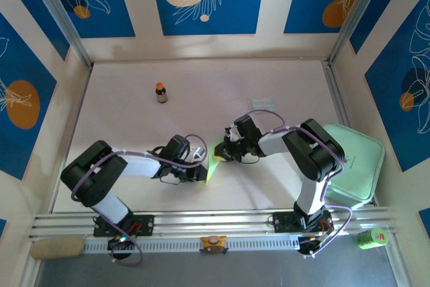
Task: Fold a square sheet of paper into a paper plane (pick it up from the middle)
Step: Fold the wing for the fifth time at the center of the table.
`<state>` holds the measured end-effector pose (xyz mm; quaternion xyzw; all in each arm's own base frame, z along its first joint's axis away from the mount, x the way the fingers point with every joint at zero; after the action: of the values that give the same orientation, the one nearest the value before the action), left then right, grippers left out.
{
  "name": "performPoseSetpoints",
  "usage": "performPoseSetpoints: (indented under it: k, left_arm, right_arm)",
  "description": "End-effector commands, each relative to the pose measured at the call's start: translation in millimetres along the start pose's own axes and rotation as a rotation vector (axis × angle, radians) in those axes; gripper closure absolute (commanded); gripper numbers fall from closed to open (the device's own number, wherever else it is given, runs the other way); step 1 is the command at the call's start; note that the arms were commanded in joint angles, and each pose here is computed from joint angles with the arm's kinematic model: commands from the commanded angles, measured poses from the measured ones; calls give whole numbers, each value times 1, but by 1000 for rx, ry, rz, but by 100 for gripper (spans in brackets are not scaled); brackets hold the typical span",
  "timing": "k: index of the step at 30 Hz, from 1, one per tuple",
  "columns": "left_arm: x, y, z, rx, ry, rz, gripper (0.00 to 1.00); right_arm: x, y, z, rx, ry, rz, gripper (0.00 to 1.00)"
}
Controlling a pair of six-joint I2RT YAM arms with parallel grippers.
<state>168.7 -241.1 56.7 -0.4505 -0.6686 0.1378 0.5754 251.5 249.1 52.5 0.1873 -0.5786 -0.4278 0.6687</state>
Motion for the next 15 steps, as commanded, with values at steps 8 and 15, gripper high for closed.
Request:
performPoseSetpoints:
  k: [8, 15]
  left_arm:
    - [1, 10, 39, 86, 131, -38, 100]
    - [2, 11, 46, 102, 137, -35, 94]
  right_arm:
    - [-4, -51, 1, -136, -49, 199, 91]
    - [-4, -53, 2, -141, -51, 202, 91]
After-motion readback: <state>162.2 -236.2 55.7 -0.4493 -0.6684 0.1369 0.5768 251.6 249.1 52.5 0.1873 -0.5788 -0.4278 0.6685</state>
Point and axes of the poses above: each hand's point on the last joint's axis, 136 mm out from that joint toward the fingers, its own x axis back along the fingers, its own y axis along the line the jaws close on, z = x × y, the point moved 6 cm from there along x, back along the fingers, and after that the axes turned 15 degrees about -x, right-handed, at the moved point
